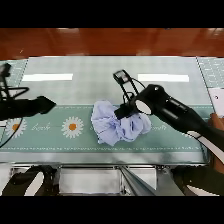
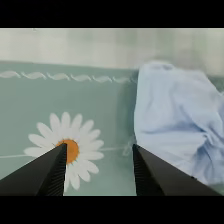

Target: Fold the shirts.

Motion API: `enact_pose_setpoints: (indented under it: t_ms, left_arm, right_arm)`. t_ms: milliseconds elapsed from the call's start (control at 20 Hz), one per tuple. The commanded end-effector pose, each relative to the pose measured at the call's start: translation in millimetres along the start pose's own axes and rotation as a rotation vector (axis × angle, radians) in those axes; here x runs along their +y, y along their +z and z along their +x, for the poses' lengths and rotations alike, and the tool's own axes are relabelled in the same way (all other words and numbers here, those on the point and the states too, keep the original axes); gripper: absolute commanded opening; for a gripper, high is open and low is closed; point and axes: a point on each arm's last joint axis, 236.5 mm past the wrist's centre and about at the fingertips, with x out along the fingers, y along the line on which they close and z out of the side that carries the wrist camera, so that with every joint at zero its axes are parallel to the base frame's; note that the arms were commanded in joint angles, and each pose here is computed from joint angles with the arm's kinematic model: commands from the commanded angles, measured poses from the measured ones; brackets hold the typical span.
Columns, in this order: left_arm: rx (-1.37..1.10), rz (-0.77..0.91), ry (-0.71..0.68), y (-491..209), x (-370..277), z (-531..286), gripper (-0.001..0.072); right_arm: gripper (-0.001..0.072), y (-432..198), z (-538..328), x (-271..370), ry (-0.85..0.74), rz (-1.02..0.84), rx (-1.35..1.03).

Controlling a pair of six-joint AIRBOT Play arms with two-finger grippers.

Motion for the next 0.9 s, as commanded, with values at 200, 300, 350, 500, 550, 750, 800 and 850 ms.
enact_pose_setpoints:
  t_ms: [200,300,350,500,550,750,800,850]
  left_arm:
    - [-0.013,0.127,-0.043,37,-27,20,0.0505]
    - [-0.053,0.072,0.036,71,7,-8,0.0506]
    - [-0.083,-0.022,0.056,81,27,-17,0.0505]
    - [0.041,-0.306,-0.12,29,27,22,0.0506]
    - [0.122,-0.309,-0.182,-5,19,46,0.0506]
    - [0.307,-0.401,-0.269,-75,7,105,0.0506]
    - [0.329,-0.396,-0.269,-80,6,115,0.0506]
    - [0.344,-0.415,-0.269,-83,4,126,0.0506]
  right_arm:
    - [0.0414,21,-52,-93,0.0,0.144,0.018]
    - [0.0414,20,-115,-176,-0.099,0.306,-0.099]
    - [0.0414,1,-136,-214,-0.146,0.423,-0.139]
    - [0.0413,-70,-110,-248,-0.09,0.742,-0.204]
    - [0.0413,-89,-84,-235,-0.003,0.81,-0.198]
    - [0.0413,-127,-23,-180,0.278,0.919,-0.151]
    - [0.0413,-130,-19,-177,0.281,0.916,-0.143]
    - [0.0413,-132,-17,-178,0.274,0.91,-0.138]
